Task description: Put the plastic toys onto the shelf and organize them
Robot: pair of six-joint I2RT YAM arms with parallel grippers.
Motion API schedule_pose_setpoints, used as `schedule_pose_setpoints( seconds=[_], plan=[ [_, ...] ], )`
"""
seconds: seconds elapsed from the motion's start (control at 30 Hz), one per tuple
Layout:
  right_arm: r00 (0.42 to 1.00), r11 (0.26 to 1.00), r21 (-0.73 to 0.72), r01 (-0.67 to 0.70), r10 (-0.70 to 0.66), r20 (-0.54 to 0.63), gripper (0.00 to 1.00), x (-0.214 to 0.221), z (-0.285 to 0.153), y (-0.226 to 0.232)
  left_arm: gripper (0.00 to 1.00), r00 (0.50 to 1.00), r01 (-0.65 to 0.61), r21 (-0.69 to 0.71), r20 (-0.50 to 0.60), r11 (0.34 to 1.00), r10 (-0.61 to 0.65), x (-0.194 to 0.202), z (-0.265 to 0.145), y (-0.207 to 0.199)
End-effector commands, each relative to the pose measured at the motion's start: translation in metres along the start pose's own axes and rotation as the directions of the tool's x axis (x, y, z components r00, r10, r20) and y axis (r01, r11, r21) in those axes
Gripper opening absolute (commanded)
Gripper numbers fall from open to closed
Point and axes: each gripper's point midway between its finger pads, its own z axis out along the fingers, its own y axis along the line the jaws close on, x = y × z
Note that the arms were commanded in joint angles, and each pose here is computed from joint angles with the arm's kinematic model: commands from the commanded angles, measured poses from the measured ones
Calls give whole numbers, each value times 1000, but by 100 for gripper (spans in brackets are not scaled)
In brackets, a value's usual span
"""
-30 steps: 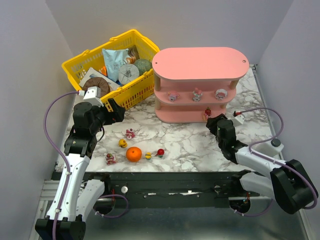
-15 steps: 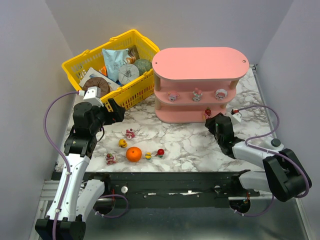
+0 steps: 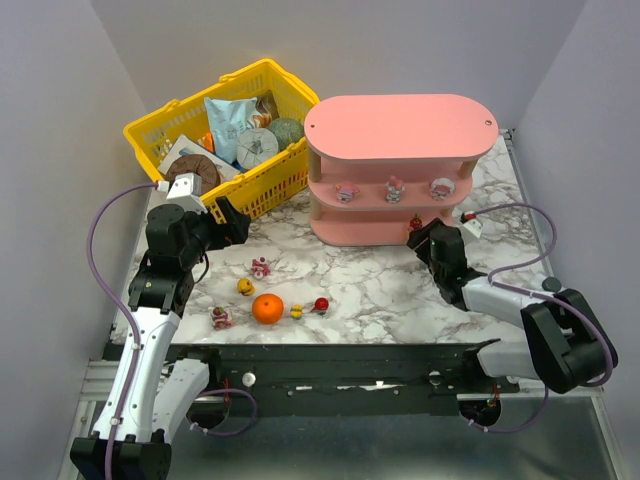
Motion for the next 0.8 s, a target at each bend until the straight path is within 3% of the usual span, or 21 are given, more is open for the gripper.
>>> schedule_pose_setpoints(
  seconds=[0.0,0.77],
  plan=[
    [999,1000,-11,3,-3,41,67,-14,7,8,99,1000,0,6,8,1000,0,-1,0,0],
    [999,999,33,-11,10,41,55,-19,28,-9,99,1000,-2,4,1,1000,2,0,1,1]
  ],
)
